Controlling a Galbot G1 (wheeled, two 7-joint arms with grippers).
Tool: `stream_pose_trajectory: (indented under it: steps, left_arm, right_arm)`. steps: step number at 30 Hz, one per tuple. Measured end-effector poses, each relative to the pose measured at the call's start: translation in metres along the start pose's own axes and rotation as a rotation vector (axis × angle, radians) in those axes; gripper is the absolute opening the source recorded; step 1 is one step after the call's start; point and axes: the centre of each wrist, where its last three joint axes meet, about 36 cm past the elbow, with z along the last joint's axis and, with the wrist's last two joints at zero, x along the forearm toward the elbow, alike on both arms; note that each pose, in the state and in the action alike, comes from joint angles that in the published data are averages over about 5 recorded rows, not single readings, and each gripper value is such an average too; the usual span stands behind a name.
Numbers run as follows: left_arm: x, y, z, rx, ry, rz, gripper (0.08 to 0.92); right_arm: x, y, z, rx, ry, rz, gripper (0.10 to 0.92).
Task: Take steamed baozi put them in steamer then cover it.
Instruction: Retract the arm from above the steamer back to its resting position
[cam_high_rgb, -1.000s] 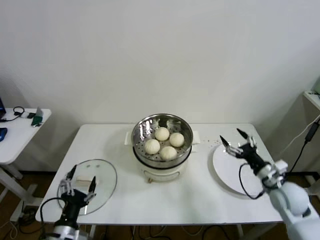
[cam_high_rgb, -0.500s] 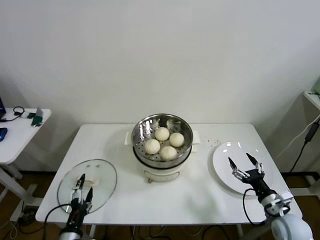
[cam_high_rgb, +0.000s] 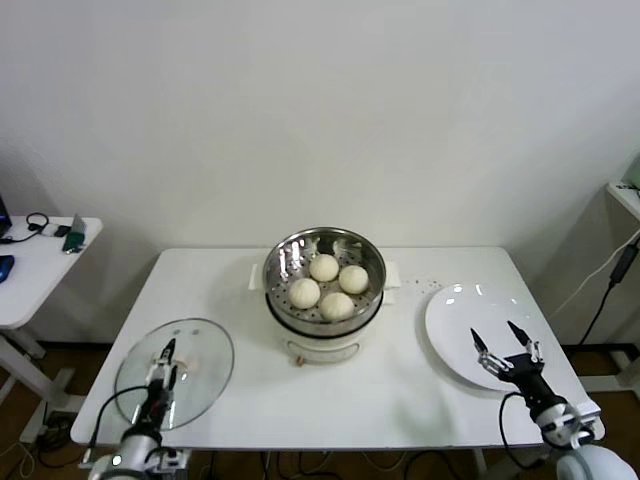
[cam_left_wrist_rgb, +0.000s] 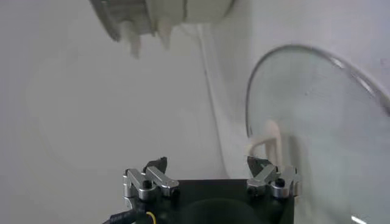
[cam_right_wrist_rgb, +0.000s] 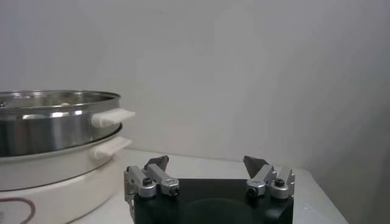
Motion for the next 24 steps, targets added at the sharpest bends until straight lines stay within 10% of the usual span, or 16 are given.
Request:
stream_pose_trajectory:
  steps: [24]
  left_arm:
    - [-0.060, -0.018, 0.021, -0.001, 0.011, 0.003, 0.823]
  right_arm:
    - [0.011, -0.002, 0.011, 0.016, 0.014, 0.016, 0.823]
